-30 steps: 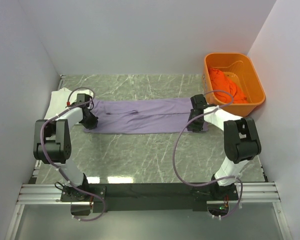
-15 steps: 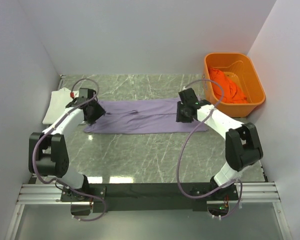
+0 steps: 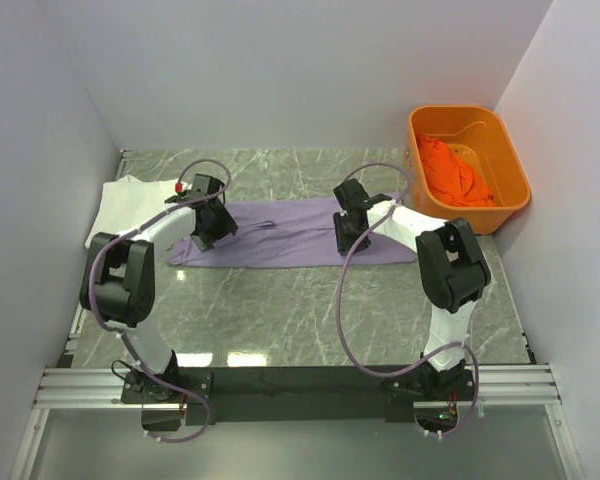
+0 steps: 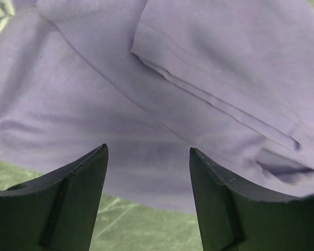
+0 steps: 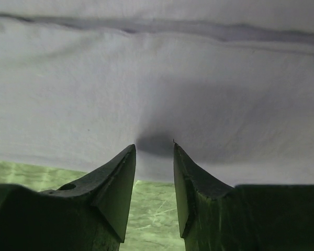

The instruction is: Fold and stack the t-shirts

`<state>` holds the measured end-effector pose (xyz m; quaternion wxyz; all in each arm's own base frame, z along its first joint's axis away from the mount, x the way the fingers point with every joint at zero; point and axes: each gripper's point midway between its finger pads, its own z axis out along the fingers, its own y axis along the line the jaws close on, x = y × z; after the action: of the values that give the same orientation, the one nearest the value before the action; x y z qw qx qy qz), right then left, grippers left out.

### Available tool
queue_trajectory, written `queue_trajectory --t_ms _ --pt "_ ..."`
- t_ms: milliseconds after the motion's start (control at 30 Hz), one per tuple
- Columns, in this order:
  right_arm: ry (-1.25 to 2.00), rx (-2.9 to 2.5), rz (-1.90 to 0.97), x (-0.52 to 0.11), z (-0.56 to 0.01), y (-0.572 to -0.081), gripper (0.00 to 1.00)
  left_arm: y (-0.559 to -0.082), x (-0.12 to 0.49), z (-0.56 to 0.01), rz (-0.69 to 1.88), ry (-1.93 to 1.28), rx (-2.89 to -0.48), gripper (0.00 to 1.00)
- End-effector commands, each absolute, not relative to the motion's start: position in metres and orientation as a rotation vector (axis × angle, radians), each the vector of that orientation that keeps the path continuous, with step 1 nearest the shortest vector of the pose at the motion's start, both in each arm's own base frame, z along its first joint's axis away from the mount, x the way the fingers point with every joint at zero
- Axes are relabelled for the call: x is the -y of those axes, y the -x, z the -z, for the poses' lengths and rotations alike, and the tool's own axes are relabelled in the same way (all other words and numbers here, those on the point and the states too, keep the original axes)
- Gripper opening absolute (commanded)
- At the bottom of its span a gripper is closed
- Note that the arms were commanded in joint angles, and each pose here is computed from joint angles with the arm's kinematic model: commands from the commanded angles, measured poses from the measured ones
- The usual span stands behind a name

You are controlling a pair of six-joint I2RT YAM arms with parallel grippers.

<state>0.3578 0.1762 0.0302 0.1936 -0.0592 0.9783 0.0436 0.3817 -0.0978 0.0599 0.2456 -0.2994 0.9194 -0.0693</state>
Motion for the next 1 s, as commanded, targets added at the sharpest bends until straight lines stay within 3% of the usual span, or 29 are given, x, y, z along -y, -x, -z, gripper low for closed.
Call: queue_trajectory --t_ms 0,467,700,967 --pt "0.227 -2.787 -0.110 -0.177 -0.027 -0.344 0.42 -0.393 0.099 -0.060 0.160 0.803 -2.499 0.68" --pt "0.364 -3.043 -0.173 -0.179 0.016 -0.268 0.41 -0.417 0.089 -0.022 -0.024 0.795 -2.580 0.66" --pt "0.496 -3.085 -0.290 -0.200 -0.001 -0.234 0.37 -0.462 0.091 -0.021 -0.041 0.756 -2.578 0.66" --pt "0.856 -3.146 -0.299 -0.249 -0.011 -0.187 0.37 -0.512 0.112 -0.004 0.043 0.631 -2.595 0.66"
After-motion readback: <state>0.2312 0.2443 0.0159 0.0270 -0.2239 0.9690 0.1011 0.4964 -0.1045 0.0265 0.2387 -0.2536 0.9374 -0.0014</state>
